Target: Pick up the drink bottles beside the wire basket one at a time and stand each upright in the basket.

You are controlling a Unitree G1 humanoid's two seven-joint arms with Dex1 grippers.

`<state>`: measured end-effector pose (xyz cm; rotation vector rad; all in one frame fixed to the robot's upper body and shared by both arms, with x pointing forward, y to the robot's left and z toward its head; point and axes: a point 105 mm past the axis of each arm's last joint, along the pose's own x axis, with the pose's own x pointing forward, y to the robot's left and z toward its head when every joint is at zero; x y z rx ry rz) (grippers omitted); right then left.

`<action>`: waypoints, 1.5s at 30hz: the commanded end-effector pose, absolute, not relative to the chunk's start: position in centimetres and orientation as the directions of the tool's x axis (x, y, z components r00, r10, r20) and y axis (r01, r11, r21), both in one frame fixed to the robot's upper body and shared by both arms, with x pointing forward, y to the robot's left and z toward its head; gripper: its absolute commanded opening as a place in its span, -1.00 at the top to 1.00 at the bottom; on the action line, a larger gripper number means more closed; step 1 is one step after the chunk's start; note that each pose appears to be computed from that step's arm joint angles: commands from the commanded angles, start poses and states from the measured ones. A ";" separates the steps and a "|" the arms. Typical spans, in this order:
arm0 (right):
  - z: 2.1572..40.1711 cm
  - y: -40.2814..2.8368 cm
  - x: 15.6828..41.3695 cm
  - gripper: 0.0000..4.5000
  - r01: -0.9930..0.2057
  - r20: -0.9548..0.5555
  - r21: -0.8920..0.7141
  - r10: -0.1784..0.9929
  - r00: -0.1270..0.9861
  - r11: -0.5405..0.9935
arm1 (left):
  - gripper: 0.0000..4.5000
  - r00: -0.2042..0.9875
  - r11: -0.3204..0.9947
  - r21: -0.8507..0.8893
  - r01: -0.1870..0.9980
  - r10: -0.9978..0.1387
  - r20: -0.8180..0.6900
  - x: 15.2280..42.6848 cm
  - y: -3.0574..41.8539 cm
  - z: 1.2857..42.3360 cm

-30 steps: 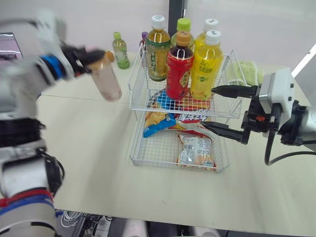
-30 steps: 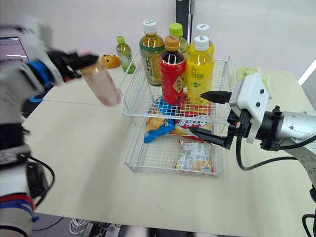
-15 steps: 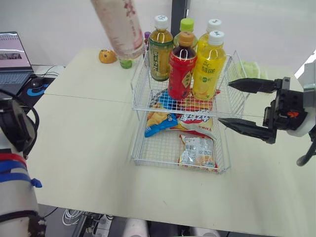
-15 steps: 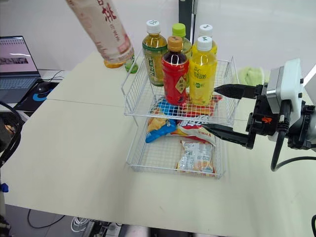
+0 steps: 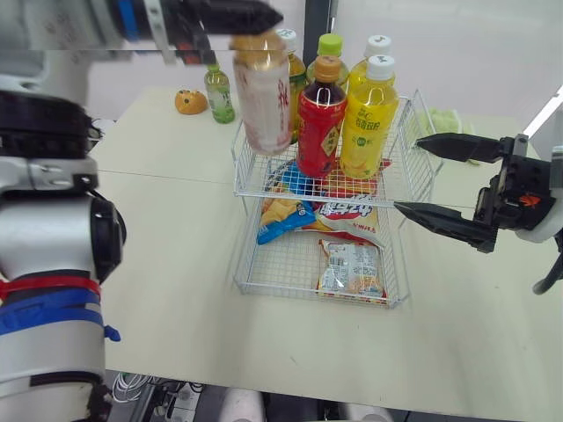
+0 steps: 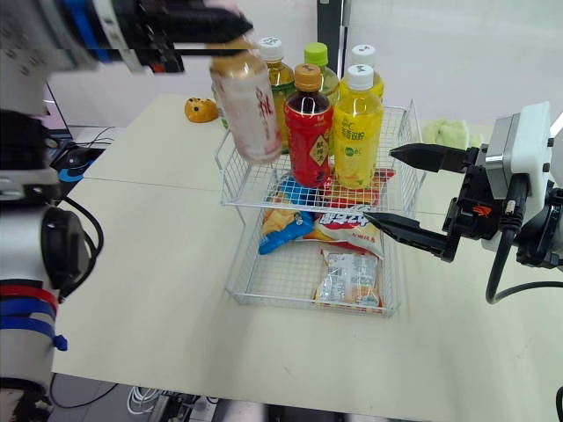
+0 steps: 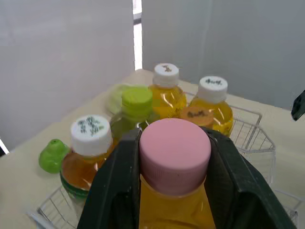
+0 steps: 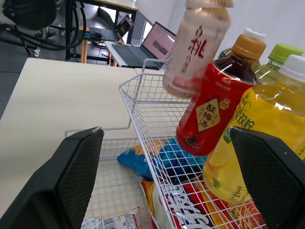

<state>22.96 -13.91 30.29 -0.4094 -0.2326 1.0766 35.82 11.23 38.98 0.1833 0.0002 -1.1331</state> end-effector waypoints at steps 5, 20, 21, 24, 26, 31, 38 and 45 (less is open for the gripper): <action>31.2 -13.8 22.3 -1.00 -0.779 0.007 -0.474 0.886 0.464 0.411 | 0.39 0.438 0.418 0.225 0.880 -0.898 -0.044 35.6 11.1 40.0; 31.3 -14.2 22.4 -1.00 -0.766 0.003 -0.480 0.874 0.485 0.427 | -0.33 0.387 0.360 0.255 0.898 -0.920 -0.065 35.7 10.8 39.1; 31.3 -14.2 22.4 -1.00 -0.766 0.003 -0.481 0.874 0.485 0.427 | -0.49 0.385 0.360 0.258 0.897 -0.921 -0.054 35.5 11.0 39.5; 31.4 -14.3 22.3 -1.00 -0.765 0.000 -0.482 0.873 0.487 0.427 | -0.88 0.377 0.360 0.261 0.896 -0.926 -0.016 34.7 11.7 41.0; 31.5 -14.3 22.3 -1.00 -0.765 -0.001 -0.483 0.873 0.488 0.427 | -0.98 0.375 0.363 0.261 0.894 -0.927 0.005 33.9 12.3 42.1; 31.8 -14.9 22.2 -1.00 -0.760 -0.005 -0.484 0.867 0.497 0.433 | -0.98 0.379 0.379 0.264 0.887 -0.924 0.051 31.4 14.7 44.5; 32.7 -16.9 22.5 -1.00 -0.715 -0.009 -0.502 0.824 0.567 0.486 | -0.98 0.598 0.593 0.346 0.727 -0.794 0.106 31.9 20.1 44.8; 33.4 -21.6 23.1 -1.00 -0.603 -0.004 -0.519 0.704 0.710 0.606 | -0.98 0.895 0.845 0.412 0.342 -0.427 0.133 35.1 29.6 40.2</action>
